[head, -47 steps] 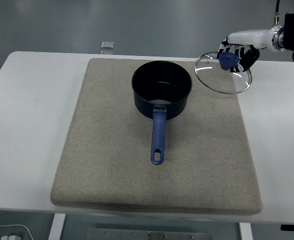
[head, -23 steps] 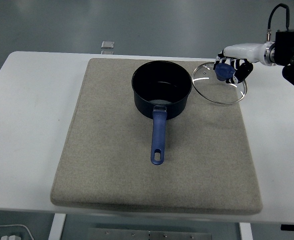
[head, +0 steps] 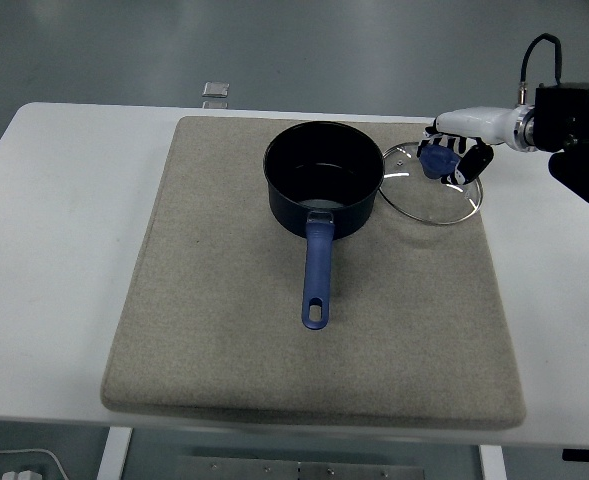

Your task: Lift the pot lid and place it to the right of the pot.

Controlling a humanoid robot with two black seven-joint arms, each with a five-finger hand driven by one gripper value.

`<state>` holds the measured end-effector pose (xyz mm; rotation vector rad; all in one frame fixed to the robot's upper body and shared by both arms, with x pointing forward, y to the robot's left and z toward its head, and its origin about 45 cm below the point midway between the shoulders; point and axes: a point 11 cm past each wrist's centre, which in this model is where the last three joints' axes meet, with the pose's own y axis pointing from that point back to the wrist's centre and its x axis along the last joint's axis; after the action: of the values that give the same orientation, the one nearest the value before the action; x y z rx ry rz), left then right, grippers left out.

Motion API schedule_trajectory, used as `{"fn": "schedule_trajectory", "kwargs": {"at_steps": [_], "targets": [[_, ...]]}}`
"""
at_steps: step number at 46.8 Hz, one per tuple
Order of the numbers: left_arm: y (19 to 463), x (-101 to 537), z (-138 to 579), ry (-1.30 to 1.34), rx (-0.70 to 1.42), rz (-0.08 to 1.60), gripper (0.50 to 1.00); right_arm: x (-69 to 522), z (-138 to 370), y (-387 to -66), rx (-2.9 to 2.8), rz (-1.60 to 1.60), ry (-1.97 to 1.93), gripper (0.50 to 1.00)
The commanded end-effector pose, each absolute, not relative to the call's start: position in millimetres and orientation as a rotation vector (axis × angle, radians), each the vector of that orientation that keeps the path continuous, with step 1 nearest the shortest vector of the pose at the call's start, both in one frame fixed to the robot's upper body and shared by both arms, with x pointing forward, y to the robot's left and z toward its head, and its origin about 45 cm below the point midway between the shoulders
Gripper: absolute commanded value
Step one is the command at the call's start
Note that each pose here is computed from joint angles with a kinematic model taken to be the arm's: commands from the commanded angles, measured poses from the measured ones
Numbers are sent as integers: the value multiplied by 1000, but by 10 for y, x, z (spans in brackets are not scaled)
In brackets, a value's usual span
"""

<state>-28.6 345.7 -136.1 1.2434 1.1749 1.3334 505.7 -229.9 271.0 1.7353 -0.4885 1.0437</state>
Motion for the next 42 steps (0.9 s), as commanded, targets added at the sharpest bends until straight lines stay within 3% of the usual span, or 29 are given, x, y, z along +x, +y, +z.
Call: {"fn": "schedule_trajectory", "kwargs": {"at_steps": [1, 7, 27, 42], "targets": [[3457, -293, -1361, 1175, 1244, 1334, 1000, 5055, 2711, -2282, 1741, 1044, -488, 792], [3457, -293, -1361, 1175, 1244, 1334, 1000, 5056, 2716, -2281, 1745, 1046, -488, 848], [3457, -284, -1361, 1174, 1243, 1334, 1000, 5117, 2978, -2231, 1915, 966, -670, 860], [3457, -284, -1361, 1174, 1243, 1334, 1000, 5144, 3262, -2043, 2321, 648, -969, 876]]}}
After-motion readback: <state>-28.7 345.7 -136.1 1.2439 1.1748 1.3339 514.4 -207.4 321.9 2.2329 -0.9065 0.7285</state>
